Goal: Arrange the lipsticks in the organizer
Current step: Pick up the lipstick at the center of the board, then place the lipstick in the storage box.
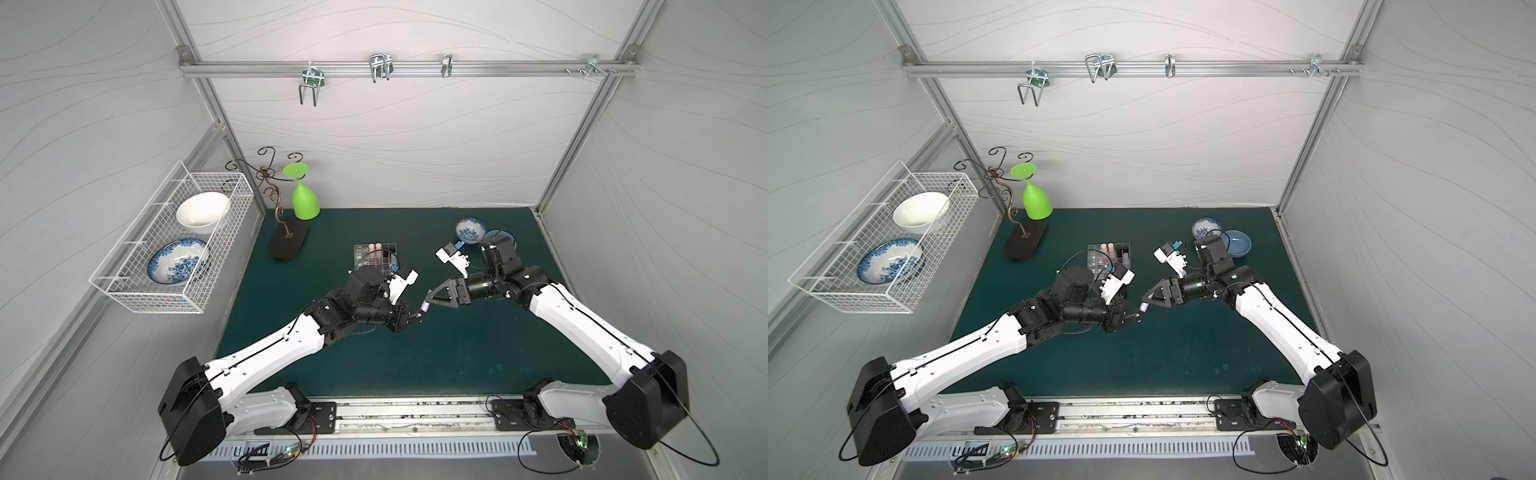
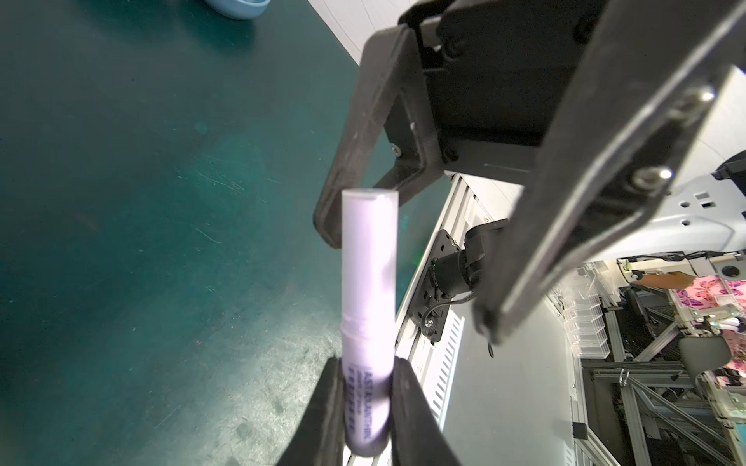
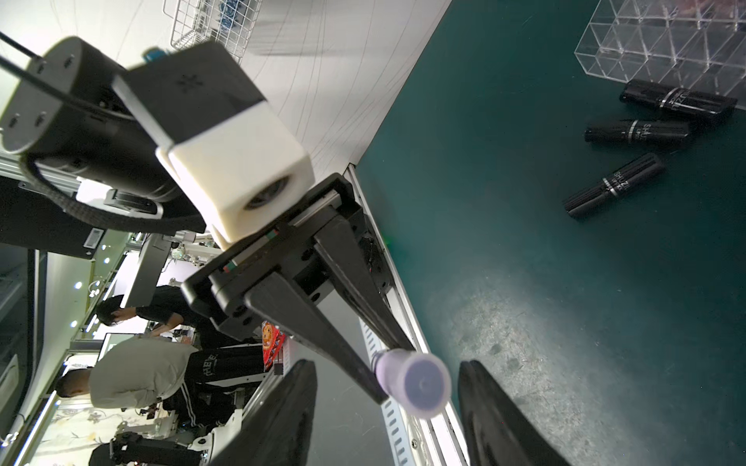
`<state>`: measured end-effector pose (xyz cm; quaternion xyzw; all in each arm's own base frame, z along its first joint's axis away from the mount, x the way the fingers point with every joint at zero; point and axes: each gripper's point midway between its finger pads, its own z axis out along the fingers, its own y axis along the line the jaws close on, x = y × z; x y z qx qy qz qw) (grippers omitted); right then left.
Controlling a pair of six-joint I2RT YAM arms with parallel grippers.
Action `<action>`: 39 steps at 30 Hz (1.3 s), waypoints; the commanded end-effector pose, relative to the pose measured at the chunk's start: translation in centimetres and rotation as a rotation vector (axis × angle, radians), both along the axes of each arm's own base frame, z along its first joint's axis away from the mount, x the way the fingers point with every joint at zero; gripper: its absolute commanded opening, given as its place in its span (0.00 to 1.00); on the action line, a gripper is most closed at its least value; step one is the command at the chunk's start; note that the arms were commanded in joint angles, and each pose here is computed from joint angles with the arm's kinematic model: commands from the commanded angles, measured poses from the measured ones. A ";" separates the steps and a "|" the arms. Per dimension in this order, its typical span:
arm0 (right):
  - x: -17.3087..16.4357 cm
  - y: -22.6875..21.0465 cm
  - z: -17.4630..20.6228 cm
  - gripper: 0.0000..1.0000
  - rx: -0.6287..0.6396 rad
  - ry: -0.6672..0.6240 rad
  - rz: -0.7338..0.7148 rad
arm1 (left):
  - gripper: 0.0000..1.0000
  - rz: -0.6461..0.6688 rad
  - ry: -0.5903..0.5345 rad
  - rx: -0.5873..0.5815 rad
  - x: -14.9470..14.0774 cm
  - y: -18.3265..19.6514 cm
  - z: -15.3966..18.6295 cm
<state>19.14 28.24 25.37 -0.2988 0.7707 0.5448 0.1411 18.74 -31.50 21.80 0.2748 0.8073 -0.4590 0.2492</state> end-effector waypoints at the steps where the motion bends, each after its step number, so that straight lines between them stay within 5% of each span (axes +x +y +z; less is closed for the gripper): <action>1: 0.0 0.3 1.4 0.50 0.026 -0.025 0.023 | 0.09 -0.023 -0.052 -0.070 -0.2 -0.4 2.3; 13: 0.3 0.5 1.6 0.18 0.038 -0.023 0.020 | 0.13 -0.015 -0.066 -0.060 -0.2 -0.1 2.5; 15: 0.5 0.5 1.7 0.16 0.032 -0.033 0.009 | 0.23 -0.003 -0.074 -0.041 0.0 0.2 2.3; 18: 1.4 0.5 1.6 0.15 0.006 -0.064 -0.036 | 0.54 0.088 -0.118 0.028 1.2 1.6 1.8; 22: 3.8 0.8 0.8 0.15 -0.078 -0.148 -0.128 | 0.67 0.312 -0.206 0.136 3.8 5.2 1.1; 30: 9.8 4.0 -1.0 0.15 -0.250 -0.383 -0.285 | 0.61 0.678 -0.291 0.257 6.9 12.3 -0.8; 39: 17.0 8.3 -3.2 0.16 -0.330 -0.573 -0.376 | 0.56 0.775 -0.251 0.253 8.2 14.9 -3.3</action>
